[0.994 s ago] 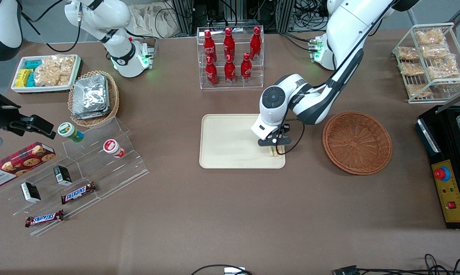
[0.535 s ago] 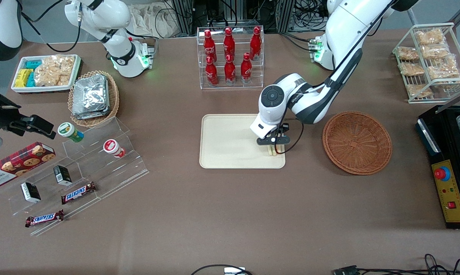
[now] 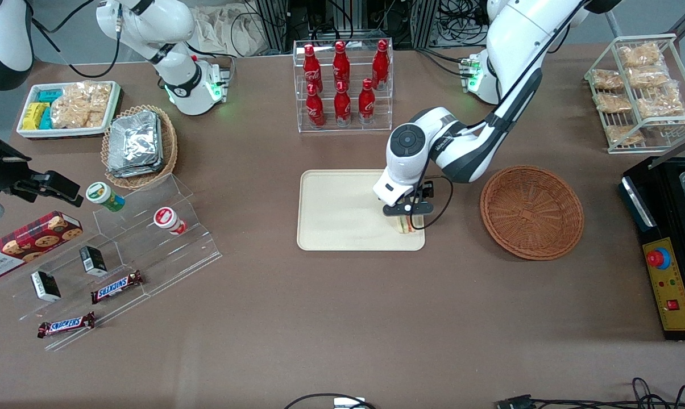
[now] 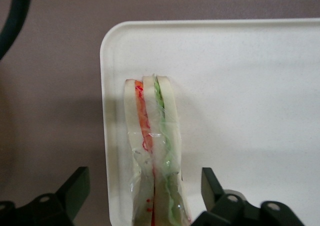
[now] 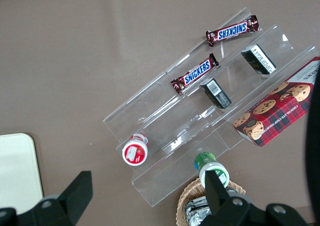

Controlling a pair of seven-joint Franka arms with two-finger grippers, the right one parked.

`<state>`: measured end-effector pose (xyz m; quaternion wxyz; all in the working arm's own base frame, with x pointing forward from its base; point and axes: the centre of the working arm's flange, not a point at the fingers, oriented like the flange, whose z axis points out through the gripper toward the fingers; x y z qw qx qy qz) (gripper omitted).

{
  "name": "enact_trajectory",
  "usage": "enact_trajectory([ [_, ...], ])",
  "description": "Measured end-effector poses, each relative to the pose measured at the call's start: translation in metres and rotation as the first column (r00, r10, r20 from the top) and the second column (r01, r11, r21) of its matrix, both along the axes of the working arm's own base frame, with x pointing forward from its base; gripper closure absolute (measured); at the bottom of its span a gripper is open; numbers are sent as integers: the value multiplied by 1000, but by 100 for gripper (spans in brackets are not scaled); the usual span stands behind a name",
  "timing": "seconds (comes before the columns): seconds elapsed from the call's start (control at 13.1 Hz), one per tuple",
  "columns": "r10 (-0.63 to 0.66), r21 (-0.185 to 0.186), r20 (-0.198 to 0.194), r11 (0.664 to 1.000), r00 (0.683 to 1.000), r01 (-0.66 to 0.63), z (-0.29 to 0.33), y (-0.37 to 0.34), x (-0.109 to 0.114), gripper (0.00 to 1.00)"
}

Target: Place sandwich from basket to tray

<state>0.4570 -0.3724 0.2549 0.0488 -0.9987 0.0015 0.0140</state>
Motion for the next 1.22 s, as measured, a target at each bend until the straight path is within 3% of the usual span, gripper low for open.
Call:
enact_trajectory([
  [0.38,105,16,8,994,994,-105,62,20,24,0],
  [0.76,181,38,-81,983,980,-178,204,102,79,0],
  [0.99,263,29,-63,965,963,-261,261,182,111,0],
  [1.22,322,20,-45,947,946,-321,285,268,127,0],
])
